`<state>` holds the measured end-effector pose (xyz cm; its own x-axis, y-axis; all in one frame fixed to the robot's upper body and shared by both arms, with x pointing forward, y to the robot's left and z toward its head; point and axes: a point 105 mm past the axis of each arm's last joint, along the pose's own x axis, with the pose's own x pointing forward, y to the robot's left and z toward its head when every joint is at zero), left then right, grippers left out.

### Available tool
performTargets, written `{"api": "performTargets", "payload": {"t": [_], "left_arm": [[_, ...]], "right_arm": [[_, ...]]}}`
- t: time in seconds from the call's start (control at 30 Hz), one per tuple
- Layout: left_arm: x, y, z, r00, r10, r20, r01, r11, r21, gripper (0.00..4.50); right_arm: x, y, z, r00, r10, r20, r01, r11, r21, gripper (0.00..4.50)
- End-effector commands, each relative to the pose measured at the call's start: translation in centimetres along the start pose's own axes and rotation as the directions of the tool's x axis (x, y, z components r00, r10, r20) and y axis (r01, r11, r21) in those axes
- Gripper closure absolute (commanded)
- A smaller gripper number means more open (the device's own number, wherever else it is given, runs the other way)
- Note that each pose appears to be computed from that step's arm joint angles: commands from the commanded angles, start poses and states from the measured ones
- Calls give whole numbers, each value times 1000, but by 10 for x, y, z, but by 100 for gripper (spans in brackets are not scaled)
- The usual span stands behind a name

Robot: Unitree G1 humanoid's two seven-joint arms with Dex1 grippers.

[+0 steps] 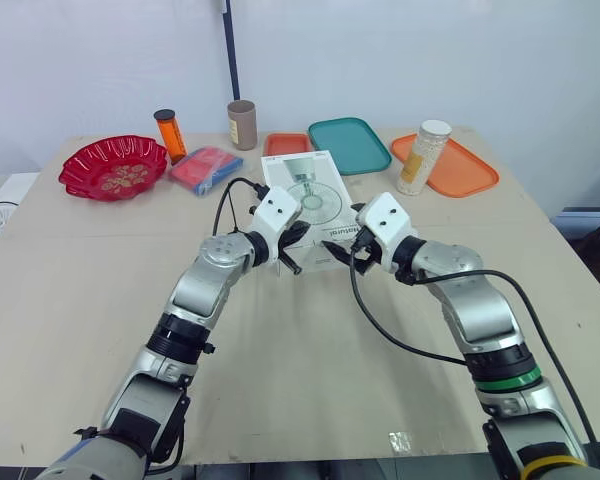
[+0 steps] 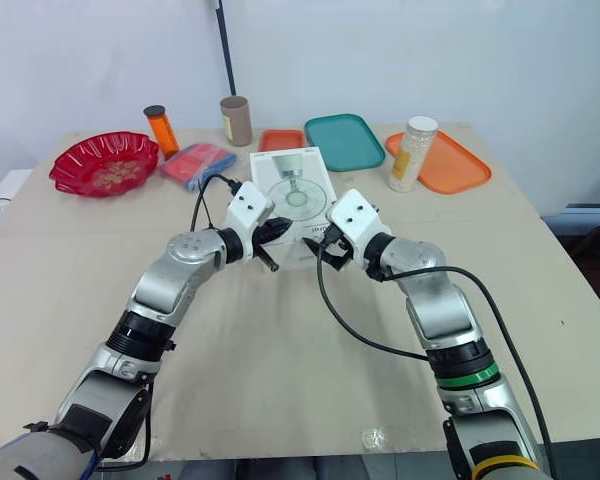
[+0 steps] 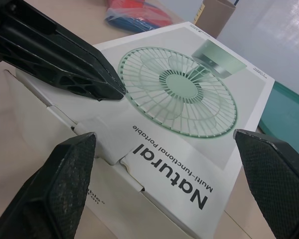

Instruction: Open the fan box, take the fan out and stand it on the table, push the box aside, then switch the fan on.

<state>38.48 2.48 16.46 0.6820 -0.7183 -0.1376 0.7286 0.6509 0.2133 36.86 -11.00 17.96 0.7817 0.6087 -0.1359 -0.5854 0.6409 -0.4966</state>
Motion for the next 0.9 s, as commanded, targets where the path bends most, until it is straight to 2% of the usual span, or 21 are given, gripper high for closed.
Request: {"api": "performTargets", "payload": {"t": [0.03,0.4,0.9], "left_arm": [[0,-5,-8,999,-14,-30,14,1000,0,447],[0,-5,-7,999,-15,-30,15,1000,1,447],[-2,-5,-9,999,-16,-35,16,1000,0,447]], "right_arm": [[-1,-7,10,999,-27,36,27,999,-20,0],[-7,0,8,1000,-9,27,9,1000,-10,0],[2,-8,15,998,-37,51,38,999,-16,0]]}}
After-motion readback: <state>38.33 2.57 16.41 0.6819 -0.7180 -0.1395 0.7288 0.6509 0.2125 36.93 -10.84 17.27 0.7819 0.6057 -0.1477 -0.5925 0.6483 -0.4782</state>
